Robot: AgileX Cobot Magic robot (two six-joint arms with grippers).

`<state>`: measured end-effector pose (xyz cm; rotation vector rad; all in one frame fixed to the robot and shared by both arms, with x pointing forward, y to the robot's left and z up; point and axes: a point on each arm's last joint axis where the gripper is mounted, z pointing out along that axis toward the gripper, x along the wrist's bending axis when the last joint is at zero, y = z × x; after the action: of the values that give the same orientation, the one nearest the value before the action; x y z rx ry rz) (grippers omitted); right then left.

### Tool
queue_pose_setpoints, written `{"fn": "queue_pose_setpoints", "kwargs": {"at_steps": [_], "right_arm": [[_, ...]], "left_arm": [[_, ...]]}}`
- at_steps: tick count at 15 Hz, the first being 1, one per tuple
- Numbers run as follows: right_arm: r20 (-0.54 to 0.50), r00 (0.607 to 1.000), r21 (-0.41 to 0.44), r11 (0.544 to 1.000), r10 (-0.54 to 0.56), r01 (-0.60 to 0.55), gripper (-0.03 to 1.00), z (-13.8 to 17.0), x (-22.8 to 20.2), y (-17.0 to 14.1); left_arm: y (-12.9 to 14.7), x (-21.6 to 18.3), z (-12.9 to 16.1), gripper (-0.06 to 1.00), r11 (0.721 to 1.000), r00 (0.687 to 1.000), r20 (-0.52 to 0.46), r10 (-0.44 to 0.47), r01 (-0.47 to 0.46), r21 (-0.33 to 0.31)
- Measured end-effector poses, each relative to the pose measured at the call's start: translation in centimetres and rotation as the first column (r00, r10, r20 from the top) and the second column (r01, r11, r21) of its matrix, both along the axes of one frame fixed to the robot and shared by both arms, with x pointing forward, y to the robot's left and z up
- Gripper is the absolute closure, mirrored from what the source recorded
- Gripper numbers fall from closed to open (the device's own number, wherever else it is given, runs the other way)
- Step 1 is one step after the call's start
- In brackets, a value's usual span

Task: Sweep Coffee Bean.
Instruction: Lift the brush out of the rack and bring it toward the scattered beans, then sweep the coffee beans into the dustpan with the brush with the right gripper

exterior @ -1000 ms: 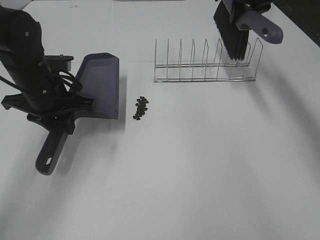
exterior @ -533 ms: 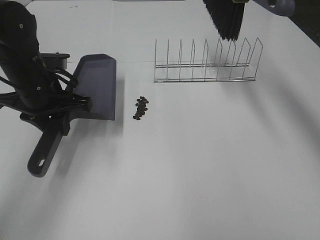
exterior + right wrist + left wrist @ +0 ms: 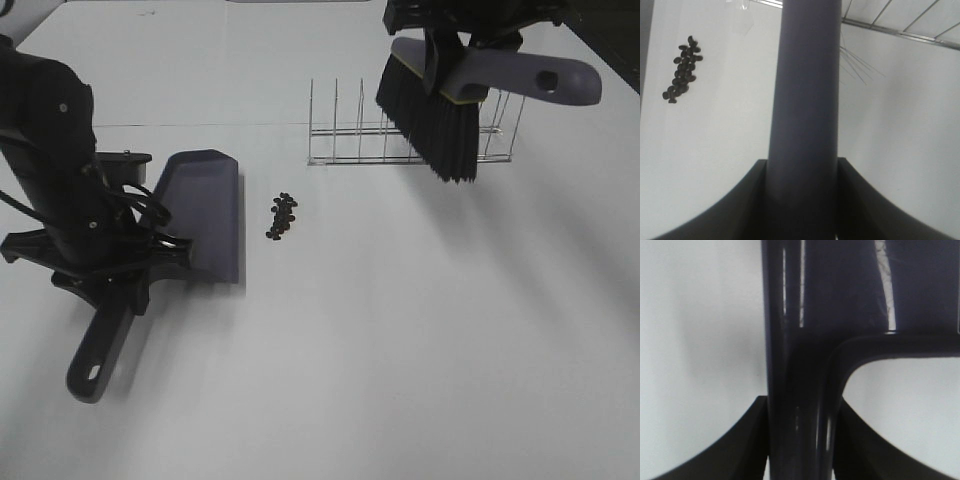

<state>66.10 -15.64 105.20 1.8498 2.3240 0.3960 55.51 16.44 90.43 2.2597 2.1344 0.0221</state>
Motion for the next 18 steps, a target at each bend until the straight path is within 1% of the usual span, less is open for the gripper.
{"fn": "queue_pose_setpoints", "kwargs": {"at_steps": [1,2,4,6,7,9,10,12,13,15,16,18], "right_arm": [[-0.016,1.000,0.026,1.000,0.011,-0.010,0.65,-1.6,-0.3,0.8],[-0.027,1.000,0.028,1.000,0.013,-0.012,0.65,-2.4,-0.5,1.0],[-0.041,0.999,0.012,1.000,0.026,-0.026,0.65,-4.1,-1.1,1.8],[-0.017,0.999,-0.058,0.997,0.049,-0.050,0.65,-5.6,-2.0,3.4],[-0.003,0.999,-0.080,0.995,0.054,-0.054,0.65,-5.8,-2.3,3.9],[0.051,0.994,-0.192,0.978,0.096,-0.085,0.65,-6.9,-3.0,6.4],[0.059,0.991,-0.250,0.963,0.118,-0.100,0.65,-8.1,-3.2,7.5],[0.032,0.985,-0.338,0.929,0.171,-0.150,0.65,-10.9,-3.7,9.1],[0.012,0.982,-0.359,0.917,0.190,-0.173,0.65,-12.2,-3.9,9.7],[-0.004,0.978,-0.360,0.912,0.207,-0.195,0.65,-13.6,-3.9,11.0],[-0.004,0.976,-0.342,0.917,0.216,-0.204,0.65,-13.9,-3.7,11.9],[-0.038,0.974,-0.304,0.926,0.223,-0.224,0.65,-14.7,-3.7,13.3]], "left_arm": [[-1.2,-0.3,-1.8,0.60,1.000,1.000,-0.030,-0.008,0.008,0.004],[-1.4,-0.4,-2.8,0.60,1.000,0.999,-0.052,-0.005,0.006,0.011],[-1.5,-0.4,-3.4,0.60,1.000,0.998,-0.064,-0.001,0.002,0.016],[-1.5,-0.4,-3.4,0.60,1.000,0.998,-0.064,-0.001,0.002,0.016],[-1.5,-0.4,-3.4,0.60,1.000,0.998,-0.064,-0.001,0.002,0.016],[-1.5,-0.4,-3.4,0.60,1.000,0.998,-0.065,-0.001,0.002,0.016],[-1.5,-0.4,-3.4,0.60,1.000,0.998,-0.065,-0.001,0.002,0.016],[-1.5,-0.4,-3.4,0.60,1.000,0.998,-0.065,-0.001,0.002,0.016],[-1.5,-0.4,-3.4,0.60,1.000,0.998,-0.065,-0.001,0.002,0.016],[-1.5,-0.4,-3.5,0.60,1.000,0.998,-0.065,-0.001,0.002,0.016],[-1.5,-0.4,-3.5,0.60,1.000,0.998,-0.064,-0.002,0.003,0.016],[-1.5,-0.3,-3.5,0.60,1.000,0.998,-0.063,-0.002,0.003,0.015]]}}
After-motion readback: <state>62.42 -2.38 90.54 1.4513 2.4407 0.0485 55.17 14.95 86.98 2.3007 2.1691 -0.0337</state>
